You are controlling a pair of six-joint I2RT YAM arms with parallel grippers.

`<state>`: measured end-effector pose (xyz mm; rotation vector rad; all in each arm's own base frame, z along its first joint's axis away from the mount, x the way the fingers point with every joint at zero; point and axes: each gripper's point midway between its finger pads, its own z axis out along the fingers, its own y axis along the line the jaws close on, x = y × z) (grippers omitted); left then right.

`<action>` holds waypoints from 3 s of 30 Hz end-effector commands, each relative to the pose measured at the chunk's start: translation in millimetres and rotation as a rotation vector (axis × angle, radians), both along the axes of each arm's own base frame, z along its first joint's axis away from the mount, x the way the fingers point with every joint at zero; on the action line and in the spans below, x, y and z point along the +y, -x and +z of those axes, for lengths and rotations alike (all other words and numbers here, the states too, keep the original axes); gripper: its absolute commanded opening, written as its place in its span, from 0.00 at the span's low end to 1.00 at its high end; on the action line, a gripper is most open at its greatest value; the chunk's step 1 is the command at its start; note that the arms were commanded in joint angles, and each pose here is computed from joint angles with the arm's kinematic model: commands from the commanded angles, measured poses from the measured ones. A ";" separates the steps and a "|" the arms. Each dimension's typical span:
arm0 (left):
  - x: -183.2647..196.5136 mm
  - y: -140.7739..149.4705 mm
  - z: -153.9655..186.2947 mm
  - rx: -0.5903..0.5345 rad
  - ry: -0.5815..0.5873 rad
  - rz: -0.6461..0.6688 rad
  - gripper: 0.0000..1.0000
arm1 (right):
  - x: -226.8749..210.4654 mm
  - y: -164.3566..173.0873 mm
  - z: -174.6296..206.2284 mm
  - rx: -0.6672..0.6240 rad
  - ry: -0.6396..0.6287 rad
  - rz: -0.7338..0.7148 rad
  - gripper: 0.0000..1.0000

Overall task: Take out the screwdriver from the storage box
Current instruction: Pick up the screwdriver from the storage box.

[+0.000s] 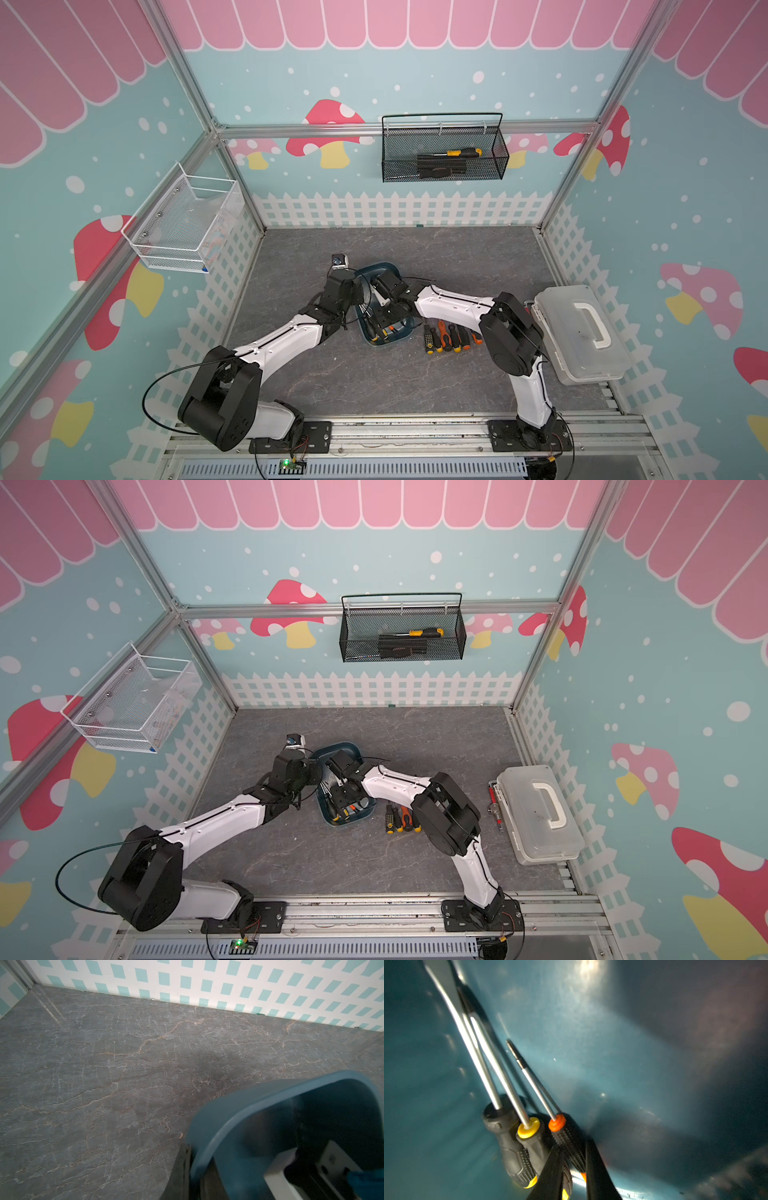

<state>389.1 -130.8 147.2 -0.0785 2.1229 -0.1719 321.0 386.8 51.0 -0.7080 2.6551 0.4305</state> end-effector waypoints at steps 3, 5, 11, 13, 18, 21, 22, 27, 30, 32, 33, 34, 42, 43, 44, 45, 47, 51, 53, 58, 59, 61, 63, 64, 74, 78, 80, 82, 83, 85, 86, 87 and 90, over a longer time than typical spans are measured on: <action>-21.0 12.1 -13.7 0.051 0.060 -0.096 0.00 | -39.5 -15.1 -62.3 0.046 0.157 -0.113 0.20; -21.4 12.7 -14.6 0.054 0.063 -0.098 0.00 | -38.2 -16.3 -64.0 0.048 0.150 -0.128 0.20; -22.0 13.8 -15.3 0.054 0.069 -0.101 0.00 | -42.1 -19.1 -64.9 0.030 0.137 -0.186 0.22; -21.7 14.1 -15.3 0.054 0.070 -0.100 0.00 | -46.8 -20.5 -61.0 0.009 0.141 -0.207 0.23; -22.5 14.6 -13.5 0.049 0.078 -0.103 0.00 | -62.1 -25.8 -51.0 -0.055 0.168 -0.261 0.25; -22.7 15.0 -13.9 0.051 0.079 -0.104 0.00 | -66.9 -28.9 -46.8 -0.087 0.169 -0.287 0.25; -22.7 15.3 -13.8 0.052 0.079 -0.105 0.00 | -67.9 -29.6 -46.1 -0.091 0.168 -0.294 0.26; -21.5 16.0 -11.0 0.047 0.078 -0.102 0.00 | -68.5 -31.9 -46.4 -0.096 0.164 -0.314 0.25; -21.6 16.4 -11.4 0.048 0.079 -0.102 0.00 | -69.7 -32.3 -45.7 -0.101 0.155 -0.331 0.21; -21.3 16.6 -12.0 0.049 0.079 -0.102 0.00 | -70.5 -33.1 -42.4 -0.113 0.141 -0.345 0.19; -21.1 17.0 -12.6 0.051 0.077 -0.101 0.00 | -71.4 -33.5 -40.2 -0.121 0.136 -0.350 0.19; -21.1 17.0 -12.3 0.050 0.077 -0.103 0.00 | -71.4 -33.6 -37.7 -0.127 0.132 -0.353 0.18; -22.9 15.7 -11.9 0.050 0.084 -0.105 0.00 | -70.8 -37.7 -40.4 -0.136 0.141 -0.355 0.18; -22.8 16.1 -11.2 0.048 0.085 -0.106 0.00 | -69.7 -38.3 -42.5 -0.135 0.143 -0.354 0.18; -22.5 16.2 -10.9 0.047 0.083 -0.105 0.00 | -69.8 -39.0 -44.1 -0.133 0.146 -0.354 0.19; -22.0 17.0 -11.6 0.050 0.082 -0.105 0.00 | -69.0 -39.4 -45.2 -0.131 0.148 -0.353 0.20; -21.6 17.0 -10.5 0.048 0.080 -0.104 0.00 | -68.9 -40.6 -47.4 -0.128 0.154 -0.353 0.21; -22.0 16.7 -10.7 0.049 0.080 -0.105 0.00 | -68.4 -42.2 -49.3 -0.123 0.156 -0.354 0.15; -22.0 16.7 -11.6 0.051 0.079 -0.105 0.00 | -69.5 -42.1 -51.0 -0.115 0.156 -0.353 0.11; -20.1 17.1 -10.0 0.047 0.075 -0.101 0.00 | -67.8 -41.9 -49.8 -0.108 0.150 -0.323 0.05; -20.3 17.2 -10.7 0.048 0.075 -0.102 0.00 | -65.7 -42.0 -48.9 -0.108 0.146 -0.309 0.04; -19.9 17.0 -10.1 0.048 0.076 -0.101 0.00 | -59.3 -42.9 -44.2 -0.116 0.123 -0.277 0.01; -19.9 16.7 -9.9 0.047 0.076 -0.100 0.00 | -51.0 -43.5 -37.3 -0.130 0.081 -0.239 0.00; -19.7 16.7 -10.0 0.048 0.075 -0.100 0.00 | -47.2 -43.8 -32.7 -0.143 0.063 -0.217 0.00; -18.6 16.1 -12.2 0.053 0.072 -0.097 0.00 | -35.5 -34.8 14.6 -0.222 -0.082 -0.110 0.00; -18.9 15.8 -15.2 0.059 0.071 -0.096 0.00 | -30.2 -27.2 25.4 -0.226 -0.151 -0.079 0.00; -19.2 15.4 -16.0 0.061 0.071 -0.096 0.00 | -27.0 -25.3 36.9 -0.234 -0.192 -0.069 0.00; -19.4 15.4 -16.2 0.061 0.071 -0.098 0.00 | -23.7 -23.0 42.3 -0.235 -0.225 -0.060 0.00; -19.3 15.2 -16.8 0.062 0.070 -0.097 0.00 | -21.7 -21.9 45.6 -0.234 -0.244 -0.055 0.00; -19.2 14.9 -16.2 0.060 0.068 -0.097 0.00 | -18.6 -19.8 51.3 -0.232 -0.268 -0.044 0.00; -19.2 14.9 -16.1 0.060 0.068 -0.097 0.00 | -17.6 -17.8 54.9 -0.228 -0.278 -0.037 0.00; -18.7 15.3 -17.0 0.062 0.065 -0.096 0.00 | -16.7 -16.2 59.5 -0.226 -0.290 -0.031 0.00; -18.6 15.0 -17.4 0.062 0.064 -0.096 0.00 | -18.7 -9.6 72.5 -0.227 -0.306 -0.012 0.00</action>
